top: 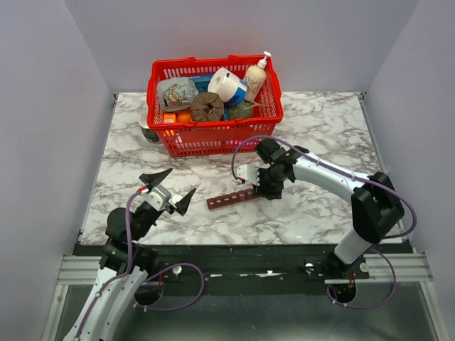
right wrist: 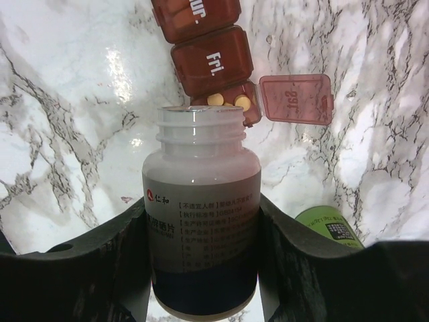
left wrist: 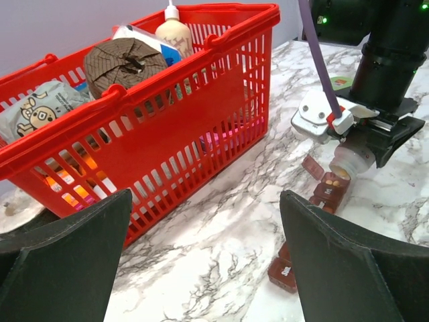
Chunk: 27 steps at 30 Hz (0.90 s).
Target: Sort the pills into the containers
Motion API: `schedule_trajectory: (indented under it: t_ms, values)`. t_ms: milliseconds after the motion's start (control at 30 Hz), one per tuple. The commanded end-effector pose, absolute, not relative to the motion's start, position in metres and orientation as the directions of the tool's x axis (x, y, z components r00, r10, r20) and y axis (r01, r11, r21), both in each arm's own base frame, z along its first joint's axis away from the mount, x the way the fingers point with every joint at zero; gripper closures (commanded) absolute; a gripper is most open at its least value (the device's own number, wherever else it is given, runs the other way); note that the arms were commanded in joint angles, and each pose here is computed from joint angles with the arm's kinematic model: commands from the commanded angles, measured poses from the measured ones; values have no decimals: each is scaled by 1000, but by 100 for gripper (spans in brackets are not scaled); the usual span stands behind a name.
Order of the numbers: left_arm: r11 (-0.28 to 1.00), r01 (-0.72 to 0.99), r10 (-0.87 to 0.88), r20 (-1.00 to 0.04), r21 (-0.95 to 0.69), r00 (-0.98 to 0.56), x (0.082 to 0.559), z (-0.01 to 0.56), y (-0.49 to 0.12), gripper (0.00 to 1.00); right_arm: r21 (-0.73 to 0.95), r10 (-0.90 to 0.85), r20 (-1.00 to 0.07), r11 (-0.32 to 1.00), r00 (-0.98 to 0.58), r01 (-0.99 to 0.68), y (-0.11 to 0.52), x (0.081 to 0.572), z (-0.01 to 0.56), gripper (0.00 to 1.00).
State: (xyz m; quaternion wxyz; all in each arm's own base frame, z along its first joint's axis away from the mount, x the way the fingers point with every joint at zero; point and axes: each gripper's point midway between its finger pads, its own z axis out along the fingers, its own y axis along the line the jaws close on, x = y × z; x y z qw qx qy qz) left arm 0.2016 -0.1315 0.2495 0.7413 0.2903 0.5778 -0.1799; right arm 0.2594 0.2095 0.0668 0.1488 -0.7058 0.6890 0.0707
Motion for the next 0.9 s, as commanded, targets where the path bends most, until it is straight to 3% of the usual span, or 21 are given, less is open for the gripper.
schedule_trajectory:
  t_ms: [0,433,867]
  values:
    - [768,626,-15,-974,134,227,198,269,-135,1,-126,-901,-433,17,39,-992,224,256,81,99]
    - [743,599,-303,-948,-300,-99,215,272,-148,1,-93,-730,-684,90,-2,-992,250,233,142,99]
    - [676,585,-473,-873,-448,-122,214,293,-148,1,-50,-538,-843,76,1,-996,279,222,227,99]
